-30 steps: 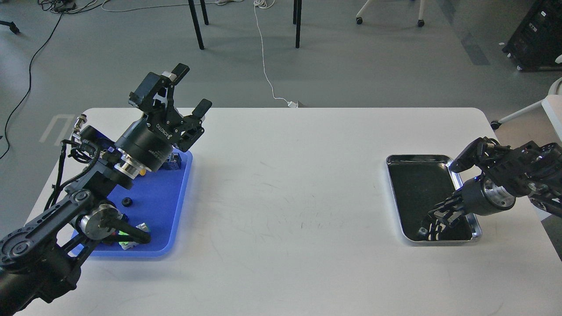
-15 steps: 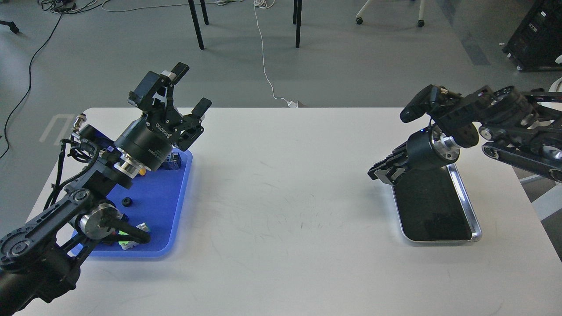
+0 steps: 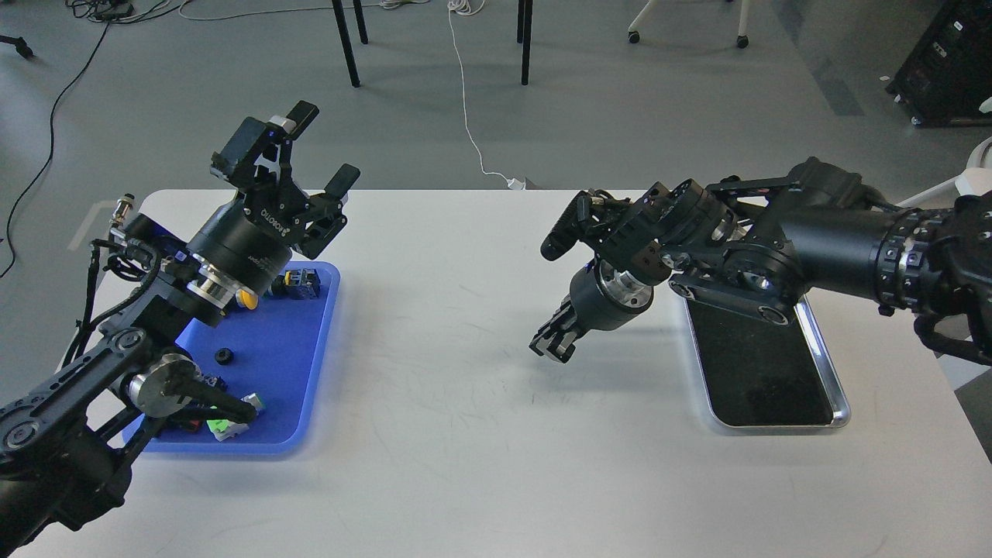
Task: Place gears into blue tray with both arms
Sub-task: 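Carry the second gear with the right gripper to the table center and release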
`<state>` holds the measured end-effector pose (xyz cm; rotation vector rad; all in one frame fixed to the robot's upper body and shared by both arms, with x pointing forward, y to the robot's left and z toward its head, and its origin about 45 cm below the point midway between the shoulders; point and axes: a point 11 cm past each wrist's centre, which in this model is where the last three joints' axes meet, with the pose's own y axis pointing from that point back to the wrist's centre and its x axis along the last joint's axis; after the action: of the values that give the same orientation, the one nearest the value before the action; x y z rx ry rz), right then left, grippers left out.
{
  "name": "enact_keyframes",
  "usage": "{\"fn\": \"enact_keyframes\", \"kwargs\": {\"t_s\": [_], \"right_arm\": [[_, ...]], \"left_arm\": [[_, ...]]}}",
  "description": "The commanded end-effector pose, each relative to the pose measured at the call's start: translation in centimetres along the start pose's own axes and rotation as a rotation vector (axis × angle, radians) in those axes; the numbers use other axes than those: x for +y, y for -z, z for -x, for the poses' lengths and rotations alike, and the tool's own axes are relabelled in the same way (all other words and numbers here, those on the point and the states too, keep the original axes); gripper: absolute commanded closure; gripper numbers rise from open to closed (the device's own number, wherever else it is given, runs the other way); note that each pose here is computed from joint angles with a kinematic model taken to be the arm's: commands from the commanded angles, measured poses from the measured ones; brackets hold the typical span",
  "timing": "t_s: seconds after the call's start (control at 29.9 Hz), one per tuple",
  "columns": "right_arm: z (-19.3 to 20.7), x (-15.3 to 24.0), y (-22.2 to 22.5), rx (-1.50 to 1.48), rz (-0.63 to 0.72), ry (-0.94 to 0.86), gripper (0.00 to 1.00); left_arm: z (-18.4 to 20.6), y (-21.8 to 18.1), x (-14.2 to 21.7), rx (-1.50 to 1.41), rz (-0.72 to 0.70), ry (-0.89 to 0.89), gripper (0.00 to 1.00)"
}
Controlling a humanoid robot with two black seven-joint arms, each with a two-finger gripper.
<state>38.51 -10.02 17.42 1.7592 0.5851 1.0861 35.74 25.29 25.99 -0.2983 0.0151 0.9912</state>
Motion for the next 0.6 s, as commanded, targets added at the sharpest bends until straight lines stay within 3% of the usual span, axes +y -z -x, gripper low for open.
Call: {"fn": "enact_keyframes", "kwargs": {"t_s": [0.0, 0.43, 0.57], "right_arm": [[-0.4, -2.2, 1.0, 0.002, -0.024, -0.037, 0.83], [1.0, -3.2, 0.2, -0.024, -0.012, -0.069, 0.78], [1.1, -3.2, 0.0, -0.029, -0.008, -0.071, 0.65]], "left_arm": [[0.0, 0.0, 0.0, 0.000, -0.001, -0.001, 0.02], [0.0, 0.1, 0.1, 0.001, -0.002, -0.002, 0.02], [0.0, 0.1, 0.1, 0.001, -0.002, 0.000, 0.02]]}}
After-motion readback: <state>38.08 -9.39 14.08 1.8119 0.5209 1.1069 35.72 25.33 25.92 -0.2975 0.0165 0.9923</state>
